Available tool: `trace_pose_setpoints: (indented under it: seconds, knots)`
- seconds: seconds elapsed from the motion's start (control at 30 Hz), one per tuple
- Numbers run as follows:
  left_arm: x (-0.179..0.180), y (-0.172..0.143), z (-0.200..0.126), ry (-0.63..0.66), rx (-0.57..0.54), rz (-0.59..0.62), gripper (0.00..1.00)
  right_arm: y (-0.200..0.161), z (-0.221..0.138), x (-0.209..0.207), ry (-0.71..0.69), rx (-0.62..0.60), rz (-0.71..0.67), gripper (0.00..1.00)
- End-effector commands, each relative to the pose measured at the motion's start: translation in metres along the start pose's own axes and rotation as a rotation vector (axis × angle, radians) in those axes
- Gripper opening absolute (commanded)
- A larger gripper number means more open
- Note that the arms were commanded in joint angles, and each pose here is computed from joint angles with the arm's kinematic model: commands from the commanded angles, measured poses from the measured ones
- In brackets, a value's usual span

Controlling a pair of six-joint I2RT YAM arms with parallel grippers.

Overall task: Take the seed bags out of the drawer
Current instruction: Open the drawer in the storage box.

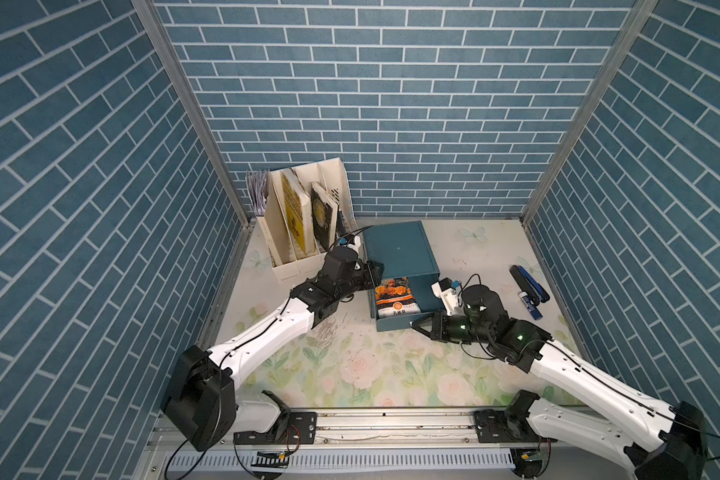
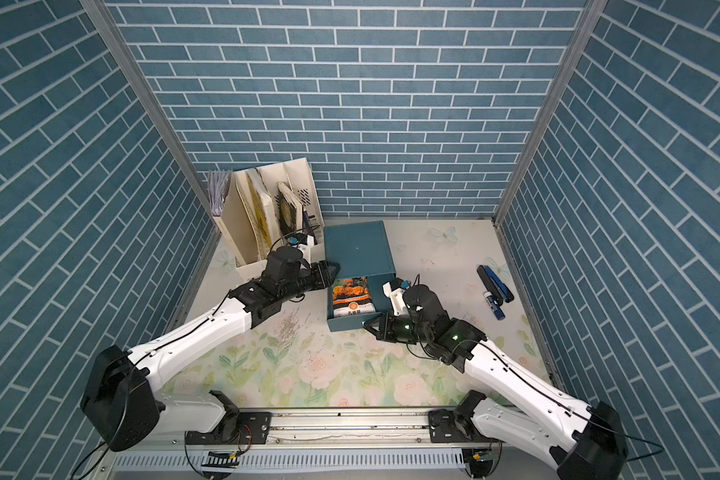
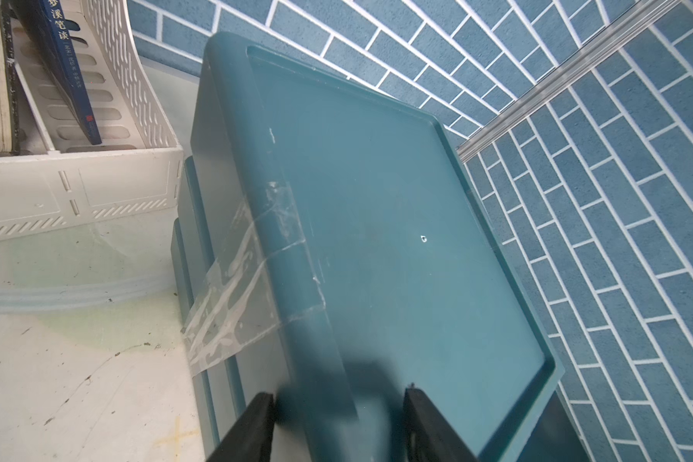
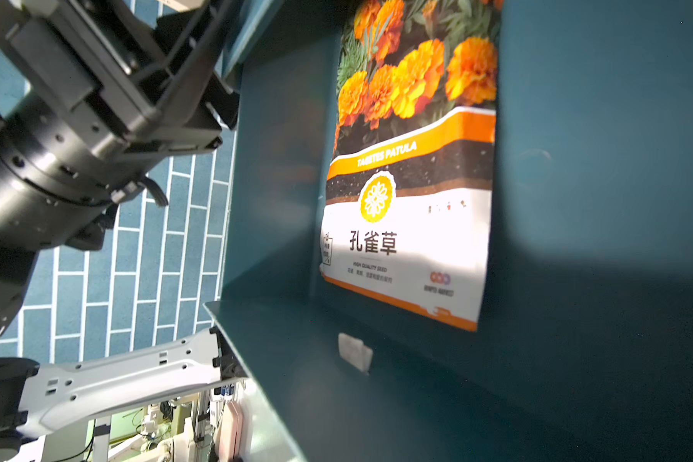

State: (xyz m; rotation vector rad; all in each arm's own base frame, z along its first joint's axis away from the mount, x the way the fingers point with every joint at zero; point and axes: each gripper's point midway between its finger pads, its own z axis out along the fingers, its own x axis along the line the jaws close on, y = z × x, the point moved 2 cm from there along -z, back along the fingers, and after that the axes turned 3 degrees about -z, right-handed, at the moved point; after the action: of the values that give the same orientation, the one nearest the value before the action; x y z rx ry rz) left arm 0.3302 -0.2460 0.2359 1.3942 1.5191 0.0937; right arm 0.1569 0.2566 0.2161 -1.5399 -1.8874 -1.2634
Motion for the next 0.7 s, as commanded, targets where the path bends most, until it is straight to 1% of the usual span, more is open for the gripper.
trace_pose_setpoints:
  seconds: [0.0,0.17,0.4,0.5,0.53,0.63,0.67]
  knots:
    - [-0.001,-0.007,0.006,0.01,0.029,0.016,0.55,-0.013,-0.005,0.001,-0.002,0.041,0.011,0.0]
    - [0.0,-0.007,0.006,0.015,0.03,0.016,0.55,-0.021,-0.01,0.003,-0.001,0.054,0.014,0.0]
    - [0.001,-0.007,0.006,0.019,0.028,0.017,0.56,-0.022,-0.008,0.001,-0.008,0.057,0.014,0.0]
    - [0.0,-0.007,0.007,0.019,0.032,0.017,0.56,-0.019,-0.012,0.001,-0.03,0.04,0.006,0.24]
    - [0.0,-0.007,0.007,0.019,0.033,0.018,0.56,-0.017,-0.015,0.002,-0.037,0.029,0.0,0.29]
    - [-0.001,-0.006,0.006,0.018,0.03,0.017,0.56,-0.01,-0.024,0.012,-0.036,0.01,-0.023,0.39]
    - [-0.001,-0.006,0.006,0.018,0.03,0.018,0.56,-0.008,-0.027,0.016,-0.034,0.005,-0.029,0.4]
